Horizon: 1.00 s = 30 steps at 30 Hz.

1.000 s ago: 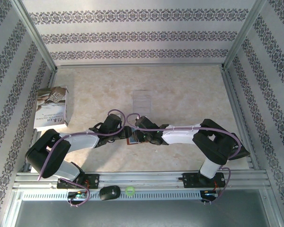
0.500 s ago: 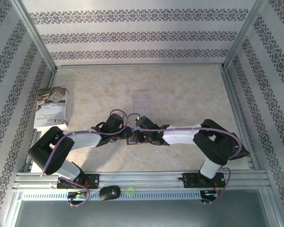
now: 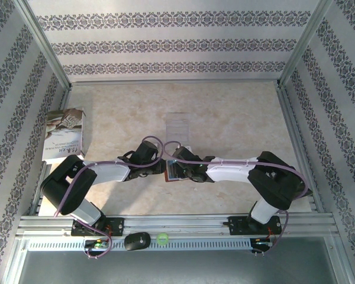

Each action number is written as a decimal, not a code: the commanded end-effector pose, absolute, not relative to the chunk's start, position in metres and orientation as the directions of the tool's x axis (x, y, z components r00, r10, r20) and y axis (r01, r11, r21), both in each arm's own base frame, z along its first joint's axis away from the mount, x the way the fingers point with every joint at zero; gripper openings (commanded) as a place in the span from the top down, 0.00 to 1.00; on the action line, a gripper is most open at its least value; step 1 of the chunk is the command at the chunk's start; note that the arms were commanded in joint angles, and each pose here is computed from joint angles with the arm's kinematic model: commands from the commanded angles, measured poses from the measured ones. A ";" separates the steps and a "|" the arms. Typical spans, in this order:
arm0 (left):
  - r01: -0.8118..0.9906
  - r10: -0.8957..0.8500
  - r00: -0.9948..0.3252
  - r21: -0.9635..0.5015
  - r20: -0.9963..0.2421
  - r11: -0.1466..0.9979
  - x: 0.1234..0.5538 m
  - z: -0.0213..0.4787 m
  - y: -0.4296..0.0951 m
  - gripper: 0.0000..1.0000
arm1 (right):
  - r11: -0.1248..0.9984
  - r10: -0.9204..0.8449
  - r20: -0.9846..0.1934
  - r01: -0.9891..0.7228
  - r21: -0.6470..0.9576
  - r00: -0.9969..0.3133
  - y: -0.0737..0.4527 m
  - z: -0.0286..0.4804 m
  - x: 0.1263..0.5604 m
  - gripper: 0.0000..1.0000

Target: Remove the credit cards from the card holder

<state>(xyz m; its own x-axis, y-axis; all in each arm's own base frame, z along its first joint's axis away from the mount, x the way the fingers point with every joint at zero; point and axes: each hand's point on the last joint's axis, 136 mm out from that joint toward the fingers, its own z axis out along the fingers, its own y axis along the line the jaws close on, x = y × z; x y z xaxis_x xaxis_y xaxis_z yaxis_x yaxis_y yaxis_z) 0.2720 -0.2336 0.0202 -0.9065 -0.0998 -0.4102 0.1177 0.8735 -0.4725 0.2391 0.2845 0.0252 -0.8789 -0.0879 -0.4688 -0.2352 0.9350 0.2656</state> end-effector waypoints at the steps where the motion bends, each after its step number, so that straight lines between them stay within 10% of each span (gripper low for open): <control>1: 0.121 -0.034 -0.941 -0.428 -0.337 0.895 0.250 -0.003 -0.228 0.78 | 0.971 -0.032 -0.469 -0.139 0.195 -0.883 0.251 0.023 0.238 0.45; 7: 0.121 -0.037 -0.940 -0.434 -0.339 0.893 0.252 -0.001 -0.229 0.77 | 0.980 -0.010 -0.483 -0.104 0.169 -0.876 0.233 0.025 0.236 0.42; 21: 0.224 -0.039 -0.902 -0.545 -0.430 0.808 0.258 0.051 -0.253 0.43 | 0.917 -0.021 -0.558 -0.238 0.319 -0.830 0.271 0.053 0.245 0.79; 30: 0.181 -0.029 -0.910 -0.460 -0.413 0.869 0.262 0.032 -0.241 0.49 | 0.894 0.017 -0.536 -0.227 0.386 -0.844 0.287 0.055 0.247 0.92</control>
